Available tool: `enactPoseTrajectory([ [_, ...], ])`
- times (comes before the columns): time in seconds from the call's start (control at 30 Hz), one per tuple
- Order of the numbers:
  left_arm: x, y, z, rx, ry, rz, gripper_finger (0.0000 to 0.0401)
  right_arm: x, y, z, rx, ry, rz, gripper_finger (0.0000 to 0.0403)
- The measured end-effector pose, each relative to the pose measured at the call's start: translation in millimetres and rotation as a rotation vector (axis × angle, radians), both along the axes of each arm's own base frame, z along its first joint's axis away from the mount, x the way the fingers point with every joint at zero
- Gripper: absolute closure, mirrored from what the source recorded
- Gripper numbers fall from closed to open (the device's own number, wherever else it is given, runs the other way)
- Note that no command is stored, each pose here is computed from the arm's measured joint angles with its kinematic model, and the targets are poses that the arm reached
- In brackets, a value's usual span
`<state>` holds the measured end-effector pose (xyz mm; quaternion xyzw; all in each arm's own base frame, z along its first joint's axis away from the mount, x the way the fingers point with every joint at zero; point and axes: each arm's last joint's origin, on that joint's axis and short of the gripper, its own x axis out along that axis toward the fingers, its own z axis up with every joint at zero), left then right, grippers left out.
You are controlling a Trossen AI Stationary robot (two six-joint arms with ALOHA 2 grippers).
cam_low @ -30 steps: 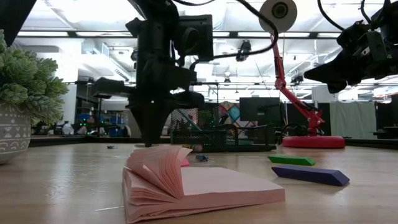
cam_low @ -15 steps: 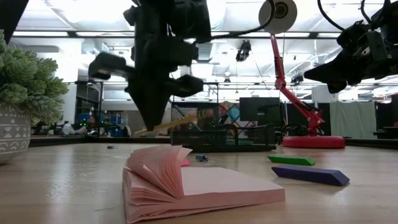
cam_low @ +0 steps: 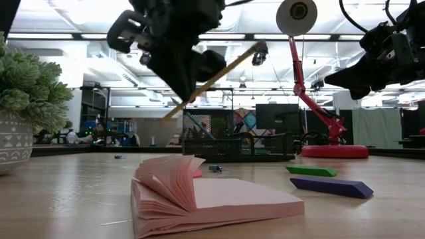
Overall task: Pick and place office supplies into organizer
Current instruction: Put the yellow pencil into the black desk organizer
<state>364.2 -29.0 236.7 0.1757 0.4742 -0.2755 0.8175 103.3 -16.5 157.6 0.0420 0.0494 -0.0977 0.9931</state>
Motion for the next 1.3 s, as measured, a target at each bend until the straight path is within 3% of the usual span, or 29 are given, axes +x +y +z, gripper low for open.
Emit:
enactPoseTrajectory([
  [0.17,0.1,-0.8,7.8,-0.064,-0.048,-0.004,0.0400,0.0,0.0,0.0,0.000,0.000,0.000,0.0394],
  [0.47,0.5,8.9,25.7,-0.084,-0.156,0.039,0.0400,0.0,0.0,0.3,0.039,-0.012,-0.004,0.0394],
  [1.1,2.2,49.9,42.6,-0.044,-0.283,0.165,0.0400,0.2,0.0,2.2,0.048,-0.035,-0.005,0.0394],
  [1.3,0.7,60.3,58.7,-0.022,-0.390,0.201,0.0400,0.2,0.0,2.2,0.047,-0.035,-0.005,0.0394],
])
